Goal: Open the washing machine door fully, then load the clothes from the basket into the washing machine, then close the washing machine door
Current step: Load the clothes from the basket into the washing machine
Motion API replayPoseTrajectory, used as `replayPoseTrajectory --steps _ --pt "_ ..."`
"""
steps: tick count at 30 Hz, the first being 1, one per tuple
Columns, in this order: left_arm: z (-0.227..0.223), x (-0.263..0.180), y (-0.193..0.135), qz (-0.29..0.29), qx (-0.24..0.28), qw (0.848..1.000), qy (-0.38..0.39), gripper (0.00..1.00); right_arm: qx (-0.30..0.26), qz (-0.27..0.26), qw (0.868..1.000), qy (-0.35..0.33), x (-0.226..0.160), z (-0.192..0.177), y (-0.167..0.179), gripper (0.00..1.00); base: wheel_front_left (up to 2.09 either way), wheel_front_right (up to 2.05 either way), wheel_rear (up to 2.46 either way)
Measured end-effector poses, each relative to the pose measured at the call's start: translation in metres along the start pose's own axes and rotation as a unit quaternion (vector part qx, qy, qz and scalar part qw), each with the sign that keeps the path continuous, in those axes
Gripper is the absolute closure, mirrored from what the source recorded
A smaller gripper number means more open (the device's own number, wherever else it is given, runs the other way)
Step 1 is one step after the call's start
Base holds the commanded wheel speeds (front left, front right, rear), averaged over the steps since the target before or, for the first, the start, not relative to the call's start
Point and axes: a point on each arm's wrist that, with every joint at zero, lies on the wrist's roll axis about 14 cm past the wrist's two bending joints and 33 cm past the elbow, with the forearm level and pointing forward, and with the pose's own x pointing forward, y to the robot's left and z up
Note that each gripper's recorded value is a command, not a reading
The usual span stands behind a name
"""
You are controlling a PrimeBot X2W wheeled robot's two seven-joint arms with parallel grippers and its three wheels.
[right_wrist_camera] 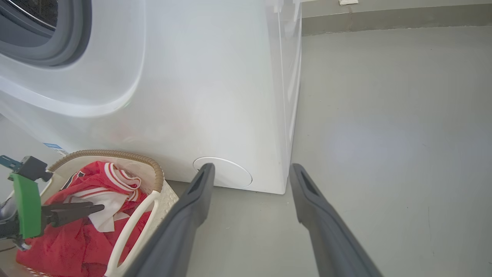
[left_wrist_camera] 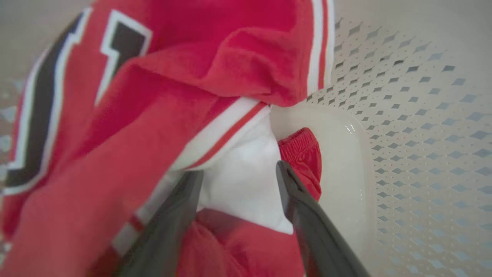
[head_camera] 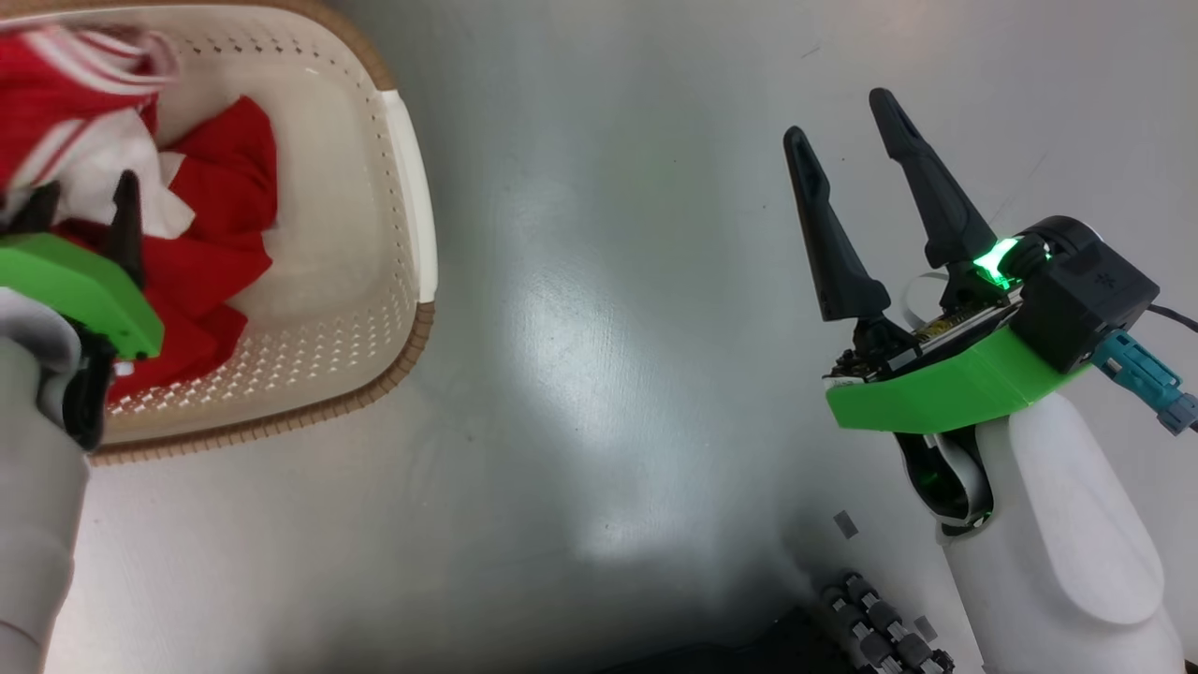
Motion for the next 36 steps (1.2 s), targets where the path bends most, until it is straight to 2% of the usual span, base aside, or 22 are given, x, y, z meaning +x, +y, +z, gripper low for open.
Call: replayPoseTrajectory --steps 2,3,4,5,6,25,26,27,28,36 --pt "0.0 0.001 -0.004 -0.006 0.0 1.0 0.001 0.0 0.0 0.0 1.0 0.0 0.0 0.0 0.0 0.0 0.0 0.0 0.0" --pt "-0.001 0.0 -0.003 -0.005 -0.001 1.0 0.003 0.17 0.0 0.0 1.0 -0.001 0.0 0.0 0.0 0.0 0.0 0.0 0.0" --pt "-0.001 -0.001 -0.002 -0.004 -0.002 1.0 0.004 0.49 0.0 0.0 1.0 -0.002 0.001 0.001 0.0 0.0 0.0 0.0 0.0" --pt "0.0 -0.001 0.0 -0.004 -0.002 1.0 0.004 0.66 0.0 0.001 1.0 -0.003 0.001 0.002 0.001 0.0 0.0 0.0 0.0" --pt "0.0 -0.002 0.001 -0.003 -0.001 1.0 0.004 1.0 0.0 0.001 1.0 -0.004 0.001 0.003 0.001 0.0 0.0 0.0 0.0" --pt "0.005 -0.012 -0.002 -0.012 0.0 1.0 0.0 1.0 0.002 0.008 1.0 -0.012 0.002 0.011 0.007 0.0 0.0 0.0 0.0" --pt "0.007 -0.013 -0.002 -0.012 -0.003 1.0 -0.006 0.94 0.002 0.008 1.0 -0.013 0.002 0.011 0.007 0.0 0.0 0.0 0.0" --pt "0.01 -0.014 -0.002 -0.011 -0.005 1.0 -0.009 0.33 0.003 0.009 1.0 -0.013 0.002 0.012 0.008 0.0 0.0 0.0 0.0" --pt "0.011 -0.015 -0.002 -0.011 -0.003 1.0 -0.012 0.0 0.003 0.01 1.0 -0.014 0.002 0.013 0.009 0.0 0.0 0.0 0.0" --pt "0.034 -0.032 -0.019 -0.033 0.012 0.998 -0.052 0.0 0.004 0.019 0.999 -0.025 0.001 0.027 0.017 0.0 0.0 0.0 0.0"
